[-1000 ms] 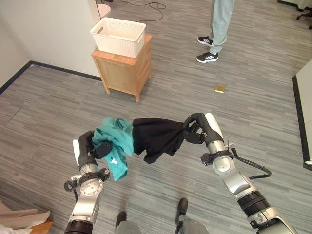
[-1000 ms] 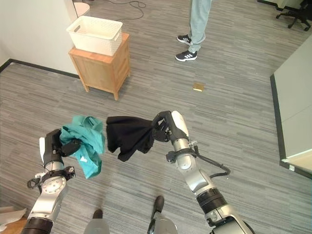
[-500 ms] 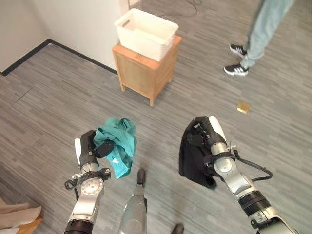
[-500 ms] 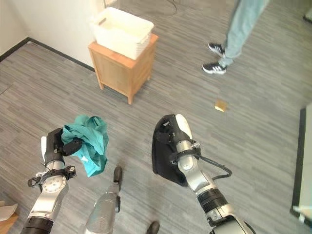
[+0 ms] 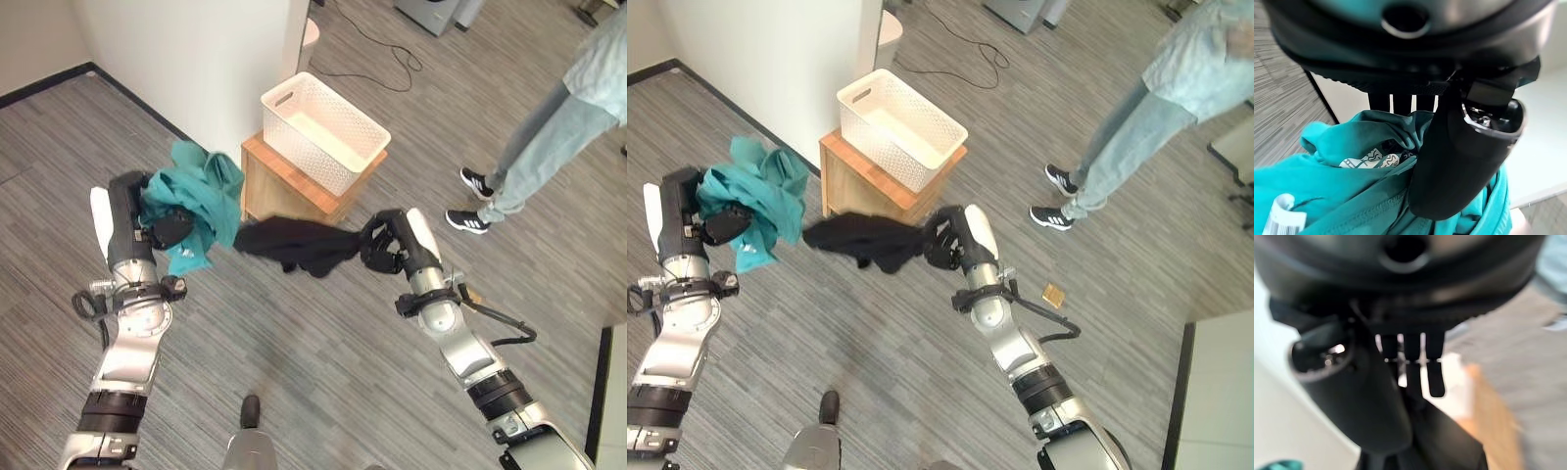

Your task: Pick up bed clothes into laundry basket.

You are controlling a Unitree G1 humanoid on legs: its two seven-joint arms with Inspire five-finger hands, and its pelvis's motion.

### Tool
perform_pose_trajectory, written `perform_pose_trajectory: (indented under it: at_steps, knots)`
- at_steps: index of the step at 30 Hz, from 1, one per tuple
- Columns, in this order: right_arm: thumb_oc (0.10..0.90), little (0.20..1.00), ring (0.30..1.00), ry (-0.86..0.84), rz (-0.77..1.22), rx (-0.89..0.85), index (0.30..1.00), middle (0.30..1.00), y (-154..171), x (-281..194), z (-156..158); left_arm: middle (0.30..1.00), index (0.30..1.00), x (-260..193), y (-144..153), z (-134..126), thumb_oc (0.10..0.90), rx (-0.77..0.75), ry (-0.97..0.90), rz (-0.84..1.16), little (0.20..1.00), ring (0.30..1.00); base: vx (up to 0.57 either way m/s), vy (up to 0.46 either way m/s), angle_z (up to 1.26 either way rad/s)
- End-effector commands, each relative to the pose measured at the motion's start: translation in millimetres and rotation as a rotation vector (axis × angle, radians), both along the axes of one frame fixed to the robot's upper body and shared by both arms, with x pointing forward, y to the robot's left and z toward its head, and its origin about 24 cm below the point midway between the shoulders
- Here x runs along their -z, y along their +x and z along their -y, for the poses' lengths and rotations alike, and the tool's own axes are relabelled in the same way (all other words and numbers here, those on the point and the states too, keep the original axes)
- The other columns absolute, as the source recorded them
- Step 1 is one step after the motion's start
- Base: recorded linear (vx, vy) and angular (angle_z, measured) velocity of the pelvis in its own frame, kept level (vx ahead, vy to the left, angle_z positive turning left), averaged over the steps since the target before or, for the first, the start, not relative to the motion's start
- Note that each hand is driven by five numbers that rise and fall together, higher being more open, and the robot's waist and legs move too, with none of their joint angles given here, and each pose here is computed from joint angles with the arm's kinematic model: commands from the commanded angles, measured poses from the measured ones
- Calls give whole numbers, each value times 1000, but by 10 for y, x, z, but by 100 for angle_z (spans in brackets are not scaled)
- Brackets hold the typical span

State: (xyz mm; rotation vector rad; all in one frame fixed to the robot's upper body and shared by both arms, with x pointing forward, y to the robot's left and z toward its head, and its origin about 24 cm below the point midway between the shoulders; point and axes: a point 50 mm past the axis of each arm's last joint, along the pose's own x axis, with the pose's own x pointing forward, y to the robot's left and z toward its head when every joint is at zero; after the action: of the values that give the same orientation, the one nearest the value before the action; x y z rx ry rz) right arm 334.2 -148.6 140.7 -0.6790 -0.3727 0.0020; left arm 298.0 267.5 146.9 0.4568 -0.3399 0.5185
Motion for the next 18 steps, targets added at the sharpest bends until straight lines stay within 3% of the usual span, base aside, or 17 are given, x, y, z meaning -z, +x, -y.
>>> perform_pose_trajectory:
  at_steps: [1,7,11,18]
  knots:
    - [400,300,300,56,472,7,300,300,47,-1152,-19,300,300,-571,44,167,400,102,145,242,300,300,360,-44,91]
    - [400,300,300,-65,726,12,300,300,11,-2142,-24,300,300,-509,157,127,400,129,109,203,300,300,438,-81,89]
    - [400,300,300,-120,720,59,300,300,68,-2333,71,300,300,-365,167,44,400,117,66,142,300,300,281,-231,78]
    - [400,300,300,-317,624,303,300,300,291,-2553,467,300,300,-7,-4,-421,400,-28,26,0,300,300,262,-173,36]
